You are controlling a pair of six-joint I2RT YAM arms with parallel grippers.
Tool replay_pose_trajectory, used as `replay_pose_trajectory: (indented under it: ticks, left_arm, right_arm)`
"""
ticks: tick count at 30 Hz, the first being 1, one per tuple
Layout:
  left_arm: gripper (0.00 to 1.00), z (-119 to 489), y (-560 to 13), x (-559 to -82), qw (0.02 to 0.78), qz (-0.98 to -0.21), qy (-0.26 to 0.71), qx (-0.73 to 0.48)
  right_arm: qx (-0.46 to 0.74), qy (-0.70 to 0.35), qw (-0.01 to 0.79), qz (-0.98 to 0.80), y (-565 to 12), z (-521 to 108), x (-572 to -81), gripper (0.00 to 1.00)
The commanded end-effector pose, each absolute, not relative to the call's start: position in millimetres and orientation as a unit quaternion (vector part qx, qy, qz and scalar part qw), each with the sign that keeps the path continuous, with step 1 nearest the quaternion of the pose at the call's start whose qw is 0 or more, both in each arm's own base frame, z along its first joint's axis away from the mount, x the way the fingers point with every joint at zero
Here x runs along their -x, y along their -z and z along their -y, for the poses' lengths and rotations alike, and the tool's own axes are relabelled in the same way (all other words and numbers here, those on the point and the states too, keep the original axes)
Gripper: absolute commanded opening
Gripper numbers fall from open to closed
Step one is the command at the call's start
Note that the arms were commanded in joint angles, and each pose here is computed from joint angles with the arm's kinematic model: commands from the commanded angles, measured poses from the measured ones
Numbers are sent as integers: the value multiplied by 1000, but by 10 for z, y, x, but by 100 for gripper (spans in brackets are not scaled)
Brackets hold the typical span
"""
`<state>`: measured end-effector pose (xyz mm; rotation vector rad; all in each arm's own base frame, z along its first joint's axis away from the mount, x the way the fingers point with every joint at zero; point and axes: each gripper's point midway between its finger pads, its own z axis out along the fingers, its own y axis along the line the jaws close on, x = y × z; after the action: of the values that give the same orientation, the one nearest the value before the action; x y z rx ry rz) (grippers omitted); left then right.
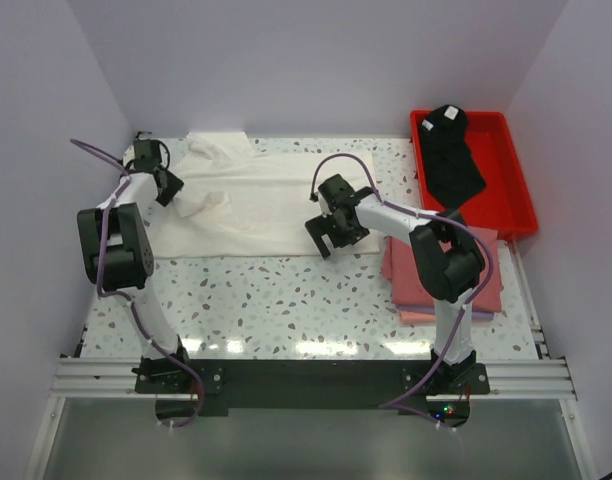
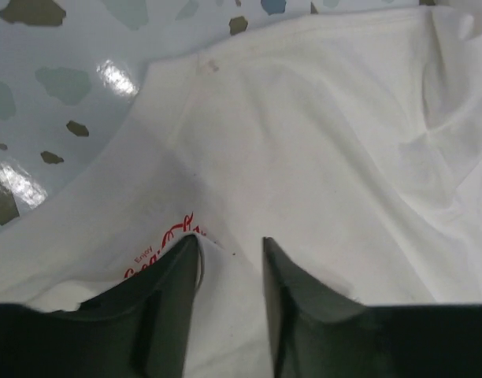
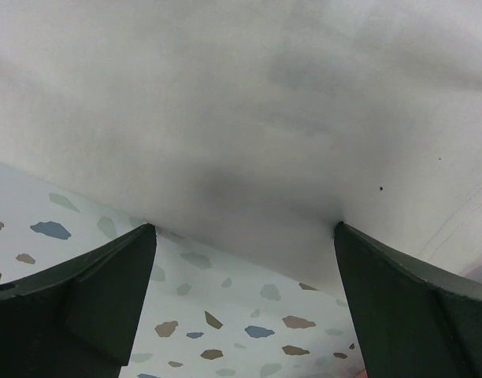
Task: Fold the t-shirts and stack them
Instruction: Fold the tshirt
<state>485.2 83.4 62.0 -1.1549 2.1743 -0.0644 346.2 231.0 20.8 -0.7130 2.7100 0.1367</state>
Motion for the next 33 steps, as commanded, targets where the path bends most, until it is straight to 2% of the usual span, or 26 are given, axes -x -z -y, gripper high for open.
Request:
replay_pose_trajectory:
  ticks: [1, 3, 4, 7, 14, 20, 27, 33]
  left_arm:
    - [53, -997, -895, -5054, 358, -816, 34, 453]
    - [68, -1029, -978, -5058, 362, -814, 32, 453]
    - [81, -1036, -998, -5020, 359, -816, 31, 452]
    - [100, -1031, -1063, -4824, 361, -815, 25, 453]
    - [100, -872, -1078, -4159, 384, -801, 38, 458]
    - [100, -788, -837, -4251, 373, -815, 60, 440]
    - [100, -763, -535, -4423, 362, -816, 75, 444]
    - [100, -790, -176, -4038, 311, -827, 37, 467]
  right_arm:
    - [247, -42, 184, -951, -323, -2312, -3544, 99]
    - [246, -45, 188, -950, -356, -2318, -3547, 99]
    - [245, -42, 188, -950, -360, -2308, -3545, 99]
    - [242, -43, 199, -949, -441, -2303, -3560, 99]
    - [227, -82, 252, -937, -725, -2418, -3601, 99]
    - [186, -74, 294, -934, -865, -2379, -3731, 99]
    - [96, -59, 292, -950, -561, -2213, -4038, 99]
    - [91, -56, 249, -963, -206, -2141, -3798, 99]
